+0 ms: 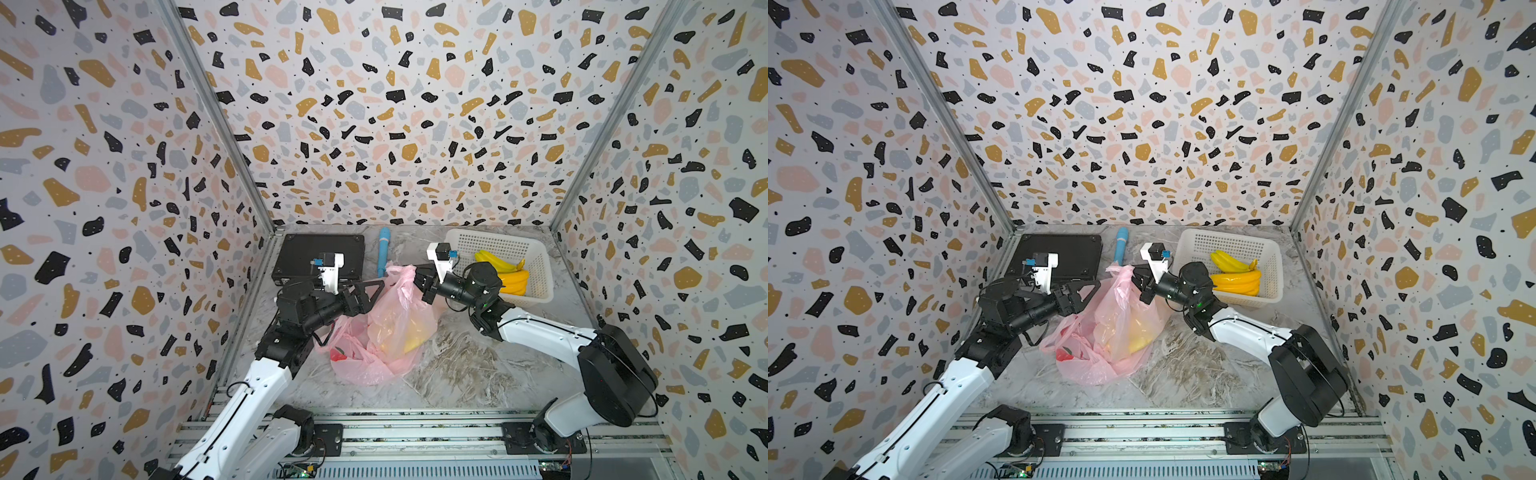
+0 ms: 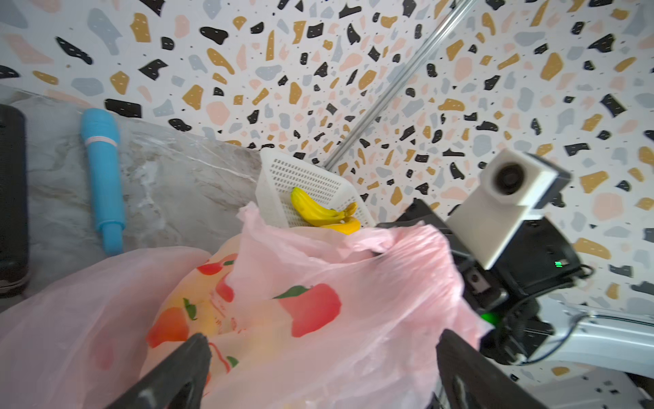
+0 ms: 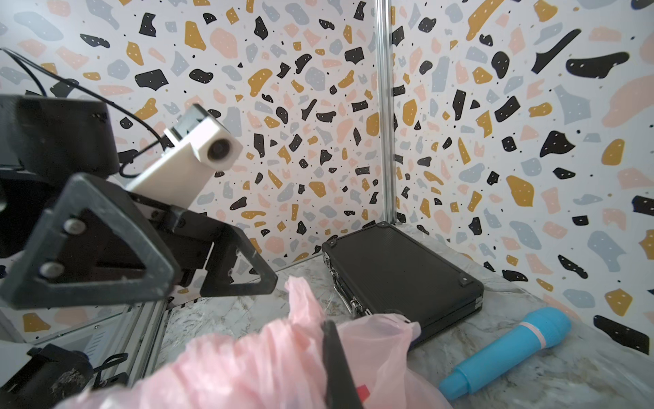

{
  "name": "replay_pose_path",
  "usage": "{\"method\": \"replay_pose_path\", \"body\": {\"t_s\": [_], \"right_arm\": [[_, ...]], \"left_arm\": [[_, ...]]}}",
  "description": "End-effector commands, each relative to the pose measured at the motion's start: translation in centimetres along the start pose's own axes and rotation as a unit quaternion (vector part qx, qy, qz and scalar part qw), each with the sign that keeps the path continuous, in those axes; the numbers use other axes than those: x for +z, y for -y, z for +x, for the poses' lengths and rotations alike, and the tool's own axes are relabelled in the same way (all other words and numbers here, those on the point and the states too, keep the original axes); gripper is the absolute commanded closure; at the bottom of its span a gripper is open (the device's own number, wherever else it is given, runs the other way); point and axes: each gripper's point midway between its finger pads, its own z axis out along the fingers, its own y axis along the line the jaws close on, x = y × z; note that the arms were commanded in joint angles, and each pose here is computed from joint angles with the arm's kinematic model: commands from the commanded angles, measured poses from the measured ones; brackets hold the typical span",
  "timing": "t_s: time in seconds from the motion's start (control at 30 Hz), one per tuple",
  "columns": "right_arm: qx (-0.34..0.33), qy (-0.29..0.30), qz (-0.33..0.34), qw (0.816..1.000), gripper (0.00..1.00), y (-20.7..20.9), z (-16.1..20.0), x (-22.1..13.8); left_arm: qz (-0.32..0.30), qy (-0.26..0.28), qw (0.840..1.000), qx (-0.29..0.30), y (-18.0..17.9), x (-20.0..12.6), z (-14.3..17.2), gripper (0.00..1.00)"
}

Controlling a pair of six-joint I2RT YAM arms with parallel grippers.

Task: Place the banana into a plastic bag & tie a knot
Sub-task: Cross the plastic bag at the center of the board.

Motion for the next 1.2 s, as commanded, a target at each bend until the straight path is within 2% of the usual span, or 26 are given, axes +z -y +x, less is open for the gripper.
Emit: {"method": "replay_pose_path", "body": {"t_s": [0.0,0.17,0.2,0.27,0.37,0.4,0.67,0.9,1.1,1.17], "right_arm": [[-0.015,0.037,-0.038,0.998,1.00,-1.4,-2.9,0.2],[-0.004,0.036,-0.056,0.998,1.00,-1.7,-2.5,0.5],[-0.002,0.036,-0.059,0.998,1.00,-1.8,-2.4,0.5],[0.002,0.036,-0.062,0.997,1.00,-1.8,-2.4,0.6],[0.006,0.035,-0.067,0.997,1.00,-2.0,-2.5,0.6],[0.005,0.035,-0.069,0.997,1.00,-2.1,-2.5,0.6],[0.008,0.030,-0.065,0.997,1.00,-2.0,-2.5,0.7],[0.016,0.028,-0.064,0.997,1.00,-1.8,-2.0,0.8],[0.025,0.033,-0.064,0.997,1.00,-1.6,-2.1,1.1],[0.026,0.034,-0.064,0.997,1.00,-1.5,-2.2,1.1]], "left_arm": [[0.066,-0.016,0.997,-0.028,2.7,0.1,-0.6,0.01],[0.096,-0.026,0.994,-0.053,3.0,1.3,-1.0,0.00],[0.103,-0.027,0.993,-0.060,3.0,1.7,-1.2,0.02],[0.117,-0.032,0.989,-0.079,3.0,2.3,-1.3,0.10],[0.141,-0.029,0.985,-0.100,3.3,3.0,-1.9,0.28],[0.148,-0.026,0.983,-0.107,3.3,3.1,-2.1,0.30],[0.191,-0.019,0.974,-0.122,4.2,3.4,-3.0,0.36],[0.165,-0.018,0.979,-0.120,3.1,3.4,-2.0,0.32],[0.150,-0.028,0.980,-0.131,1.7,4.0,-0.9,0.35],[0.153,-0.029,0.979,-0.134,1.6,4.1,-0.7,0.39]]}}
